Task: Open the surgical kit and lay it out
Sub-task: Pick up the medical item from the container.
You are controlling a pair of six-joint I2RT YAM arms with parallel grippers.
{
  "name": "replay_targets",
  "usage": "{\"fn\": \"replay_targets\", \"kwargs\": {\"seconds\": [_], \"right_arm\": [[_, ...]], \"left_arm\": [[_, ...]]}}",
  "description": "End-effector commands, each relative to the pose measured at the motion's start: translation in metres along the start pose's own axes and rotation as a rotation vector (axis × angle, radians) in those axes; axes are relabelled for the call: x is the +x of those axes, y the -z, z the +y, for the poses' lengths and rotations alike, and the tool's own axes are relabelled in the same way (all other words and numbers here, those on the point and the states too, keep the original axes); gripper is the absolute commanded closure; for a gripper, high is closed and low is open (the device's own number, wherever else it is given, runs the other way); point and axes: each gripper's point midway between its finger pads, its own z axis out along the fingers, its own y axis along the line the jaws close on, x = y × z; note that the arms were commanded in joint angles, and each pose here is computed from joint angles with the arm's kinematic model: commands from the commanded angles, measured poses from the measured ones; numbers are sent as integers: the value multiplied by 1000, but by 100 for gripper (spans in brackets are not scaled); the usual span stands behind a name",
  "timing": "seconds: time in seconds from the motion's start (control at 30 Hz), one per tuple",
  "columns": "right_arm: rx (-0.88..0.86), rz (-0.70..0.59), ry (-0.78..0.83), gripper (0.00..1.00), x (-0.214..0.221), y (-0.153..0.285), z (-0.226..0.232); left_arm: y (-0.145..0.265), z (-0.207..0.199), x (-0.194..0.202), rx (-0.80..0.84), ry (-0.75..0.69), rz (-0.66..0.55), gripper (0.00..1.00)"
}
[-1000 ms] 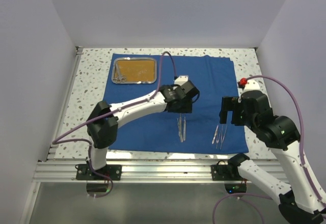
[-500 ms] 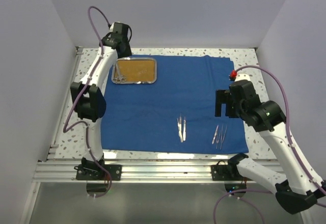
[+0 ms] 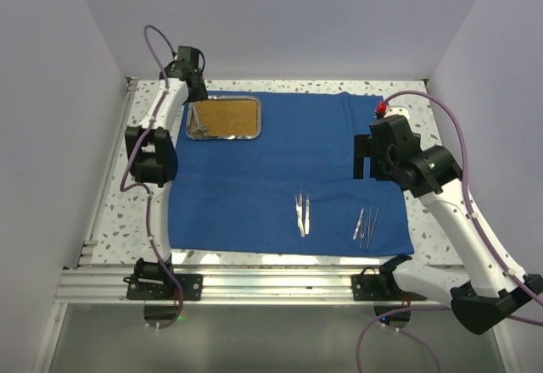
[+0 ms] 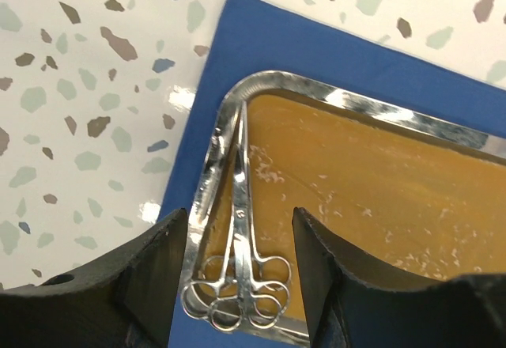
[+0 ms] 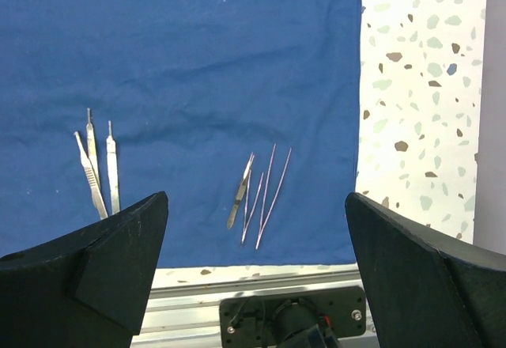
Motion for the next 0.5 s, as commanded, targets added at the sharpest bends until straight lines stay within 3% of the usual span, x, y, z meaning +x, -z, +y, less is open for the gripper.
{"fn": "replay_targets", "kwargs": {"seconds": [0.0,0.47], "right_arm": [[18,-45,-28,2,-17,1,0],[53,-27,4,2,-16,-7,-2]], "left_arm": [[-5,1,-24,31,-2,-72,41],[-51,13,20,14,12,28,44]]}}
